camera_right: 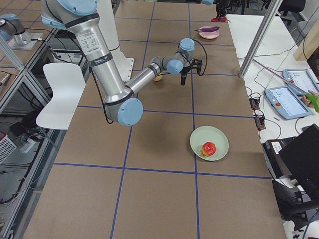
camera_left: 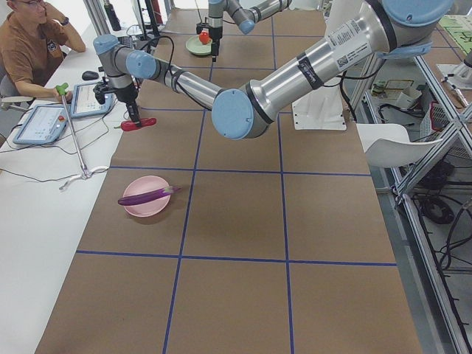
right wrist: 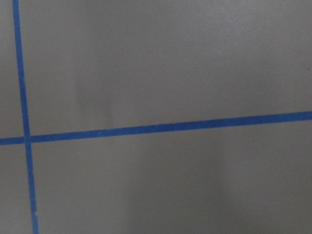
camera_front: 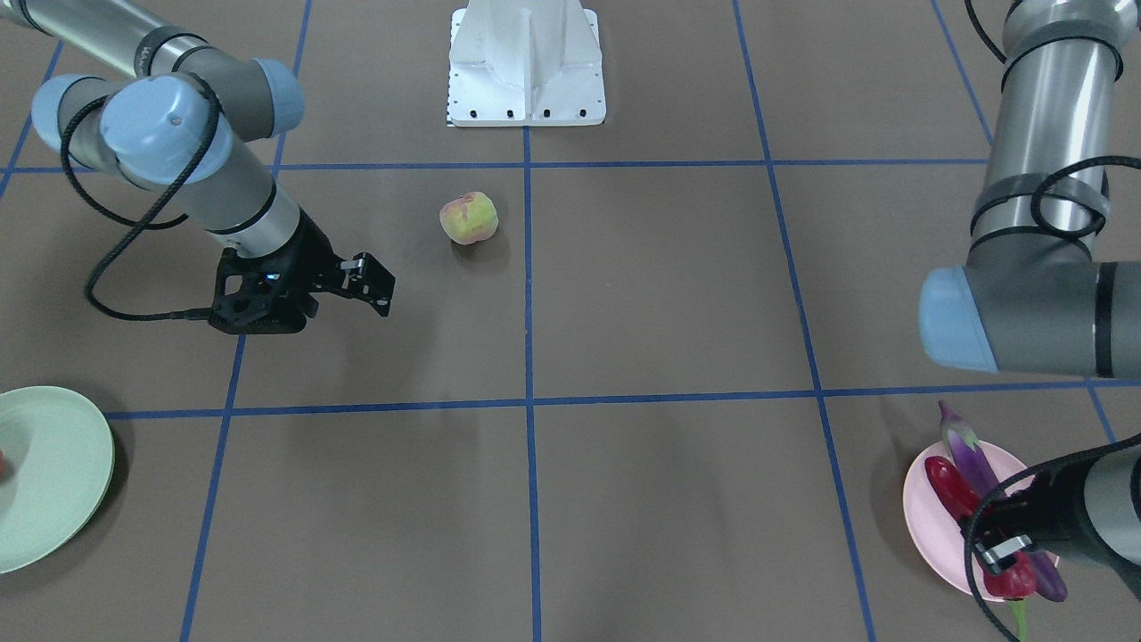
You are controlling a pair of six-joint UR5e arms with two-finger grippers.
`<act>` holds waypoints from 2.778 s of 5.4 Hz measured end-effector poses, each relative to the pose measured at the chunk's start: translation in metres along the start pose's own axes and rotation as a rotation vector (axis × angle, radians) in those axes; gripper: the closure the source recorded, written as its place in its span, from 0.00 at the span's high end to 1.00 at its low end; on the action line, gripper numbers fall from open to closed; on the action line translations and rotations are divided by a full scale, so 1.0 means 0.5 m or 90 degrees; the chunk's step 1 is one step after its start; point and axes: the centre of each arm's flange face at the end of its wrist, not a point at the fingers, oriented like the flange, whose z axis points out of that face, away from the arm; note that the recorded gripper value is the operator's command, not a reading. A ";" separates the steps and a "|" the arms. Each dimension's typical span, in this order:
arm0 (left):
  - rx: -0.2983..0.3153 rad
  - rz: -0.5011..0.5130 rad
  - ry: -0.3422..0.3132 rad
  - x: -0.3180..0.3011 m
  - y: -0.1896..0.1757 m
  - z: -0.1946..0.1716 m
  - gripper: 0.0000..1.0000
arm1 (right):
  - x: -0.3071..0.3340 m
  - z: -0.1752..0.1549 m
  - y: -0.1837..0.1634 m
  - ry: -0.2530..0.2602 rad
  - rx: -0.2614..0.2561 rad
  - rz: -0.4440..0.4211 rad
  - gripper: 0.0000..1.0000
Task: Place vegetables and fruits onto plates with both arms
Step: 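Carry chili toward pink plate while right gripper releases pomegranate and moves off, then lower the chili onto the pink plate beside the eggplant with the left gripper, then lower the right gripper onto the peach and close it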
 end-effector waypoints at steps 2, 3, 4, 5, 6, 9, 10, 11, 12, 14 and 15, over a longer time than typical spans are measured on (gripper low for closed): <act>0.030 -0.053 -0.008 -0.058 -0.067 0.090 0.00 | -0.102 0.057 0.115 0.040 -0.016 0.008 1.00; 0.056 -0.070 -0.014 -0.077 -0.086 0.125 0.00 | -0.134 0.080 0.160 0.053 -0.022 0.004 1.00; 0.087 -0.086 -0.019 -0.078 -0.087 0.176 0.00 | -0.150 0.094 0.188 0.058 -0.025 0.002 1.00; 0.112 -0.095 -0.019 -0.053 -0.059 0.239 0.00 | -0.152 0.100 0.196 0.060 -0.026 0.001 1.00; 0.117 -0.088 -0.019 -0.043 -0.033 0.292 0.00 | -0.149 0.102 0.198 0.062 -0.026 0.002 1.00; 0.135 -0.067 -0.042 -0.093 -0.047 0.342 0.99 | -0.149 0.100 0.201 0.061 -0.027 0.001 1.00; 0.138 -0.052 -0.043 -0.099 -0.053 0.336 1.00 | -0.148 0.100 0.201 0.062 -0.027 0.001 1.00; 0.143 -0.037 -0.041 -0.107 -0.066 0.316 1.00 | -0.150 0.101 0.203 0.061 -0.027 0.000 1.00; 0.147 -0.035 -0.037 -0.119 -0.081 0.292 1.00 | -0.156 0.107 0.217 0.062 -0.029 -0.004 1.00; 0.153 -0.033 -0.030 -0.124 -0.093 0.265 1.00 | -0.173 0.140 0.273 0.068 -0.039 -0.018 1.00; 0.153 -0.034 -0.026 -0.125 -0.097 0.256 1.00 | -0.178 0.153 0.295 0.071 -0.048 -0.020 1.00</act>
